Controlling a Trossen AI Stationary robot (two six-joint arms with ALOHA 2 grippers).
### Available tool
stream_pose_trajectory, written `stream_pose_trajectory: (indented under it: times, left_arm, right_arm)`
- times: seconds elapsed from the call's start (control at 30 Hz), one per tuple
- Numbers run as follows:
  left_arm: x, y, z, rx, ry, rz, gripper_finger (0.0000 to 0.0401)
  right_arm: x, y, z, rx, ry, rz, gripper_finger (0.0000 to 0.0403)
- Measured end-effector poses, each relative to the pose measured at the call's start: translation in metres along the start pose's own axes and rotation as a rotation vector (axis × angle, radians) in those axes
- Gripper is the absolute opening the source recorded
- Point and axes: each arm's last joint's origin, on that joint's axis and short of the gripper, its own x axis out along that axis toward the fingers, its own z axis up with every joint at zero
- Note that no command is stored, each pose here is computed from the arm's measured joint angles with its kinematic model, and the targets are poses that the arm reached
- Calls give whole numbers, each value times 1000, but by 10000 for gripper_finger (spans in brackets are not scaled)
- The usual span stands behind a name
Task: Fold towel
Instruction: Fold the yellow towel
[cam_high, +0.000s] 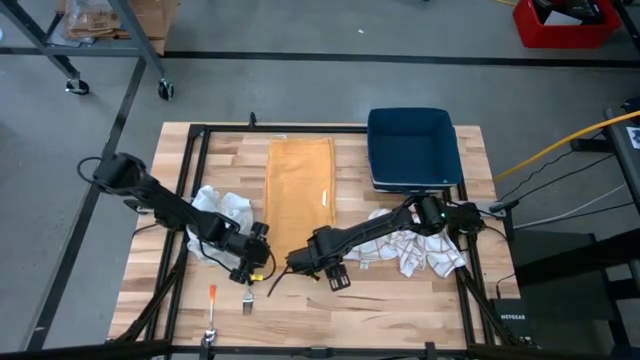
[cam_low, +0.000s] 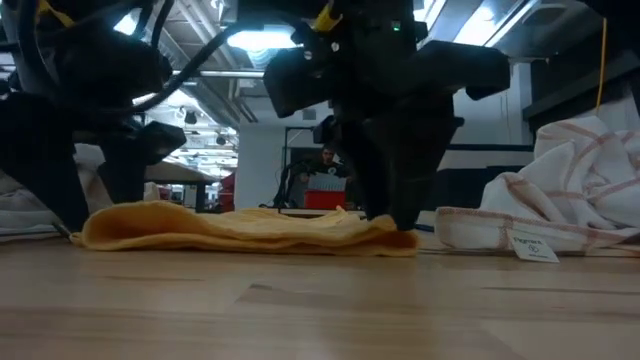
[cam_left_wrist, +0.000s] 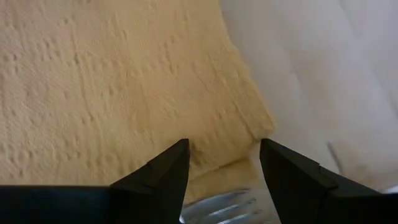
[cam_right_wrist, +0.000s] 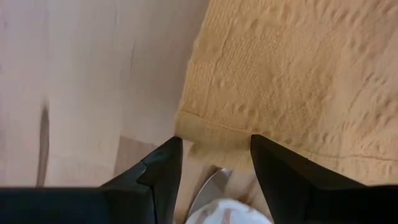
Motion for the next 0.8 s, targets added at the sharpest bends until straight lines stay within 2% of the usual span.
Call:
stream_pose_trajectory:
  times: [0.2,0.4,0.6,0.8]
  left_arm:
    - [14,-1,-3,-6,42,6,189]
    - [18,-2,-4,-49,51,10,179]
    - [19,-2,-4,-90,54,18,122]
    - [18,-2,-4,-122,45,21,38]
  right_arm:
    - [4,-1,6,0,-40,-15,195]
    - [23,-1,10,2,-8,-4,195]
    - [29,-1,11,3,4,-1,172]
    - [30,-1,10,36,12,-4,85]
